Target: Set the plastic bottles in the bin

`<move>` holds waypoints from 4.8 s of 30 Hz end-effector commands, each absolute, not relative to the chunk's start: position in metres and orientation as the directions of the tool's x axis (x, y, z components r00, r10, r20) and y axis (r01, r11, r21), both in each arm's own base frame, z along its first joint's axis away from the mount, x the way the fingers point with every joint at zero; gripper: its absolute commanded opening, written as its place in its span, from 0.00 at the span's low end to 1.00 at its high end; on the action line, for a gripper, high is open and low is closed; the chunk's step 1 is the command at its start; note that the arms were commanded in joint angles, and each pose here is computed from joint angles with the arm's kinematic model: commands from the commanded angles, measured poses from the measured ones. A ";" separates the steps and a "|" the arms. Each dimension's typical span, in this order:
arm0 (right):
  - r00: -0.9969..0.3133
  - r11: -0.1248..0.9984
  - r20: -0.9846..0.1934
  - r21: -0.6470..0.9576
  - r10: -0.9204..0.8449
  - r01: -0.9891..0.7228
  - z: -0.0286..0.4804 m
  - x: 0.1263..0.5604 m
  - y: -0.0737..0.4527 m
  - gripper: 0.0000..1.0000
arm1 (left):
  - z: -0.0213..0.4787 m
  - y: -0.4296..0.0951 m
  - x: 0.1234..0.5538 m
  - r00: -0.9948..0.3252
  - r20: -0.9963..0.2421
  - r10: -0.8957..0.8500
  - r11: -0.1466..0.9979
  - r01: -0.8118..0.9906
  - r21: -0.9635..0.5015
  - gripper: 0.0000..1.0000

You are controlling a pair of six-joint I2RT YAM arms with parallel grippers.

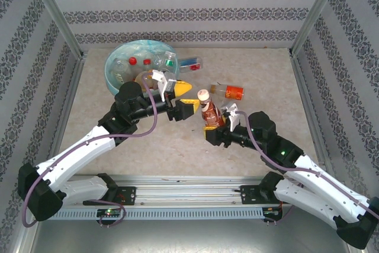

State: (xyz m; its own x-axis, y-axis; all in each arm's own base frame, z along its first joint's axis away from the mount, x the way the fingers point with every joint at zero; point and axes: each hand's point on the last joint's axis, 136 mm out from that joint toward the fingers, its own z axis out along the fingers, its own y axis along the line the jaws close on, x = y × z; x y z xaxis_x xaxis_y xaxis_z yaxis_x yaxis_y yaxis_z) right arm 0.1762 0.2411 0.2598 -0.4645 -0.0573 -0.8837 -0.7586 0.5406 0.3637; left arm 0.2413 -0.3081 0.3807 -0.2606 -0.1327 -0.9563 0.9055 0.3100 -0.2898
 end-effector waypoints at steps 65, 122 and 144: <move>-0.381 0.728 -0.922 0.214 -0.069 -0.651 0.259 0.201 0.211 0.98 | 0.538 -0.122 0.300 0.176 -0.979 0.106 0.984 0.124 0.129 0.00; -0.428 0.723 -0.898 0.230 -0.101 -0.652 0.263 0.212 0.229 0.98 | 0.448 -0.070 0.411 -0.011 -0.992 -0.127 0.980 0.154 -0.127 0.37; -0.475 0.781 -0.874 0.227 -0.100 -0.581 0.240 0.217 0.217 0.98 | 0.251 -0.068 0.442 -0.568 -0.814 -0.117 0.990 -0.003 -0.140 0.00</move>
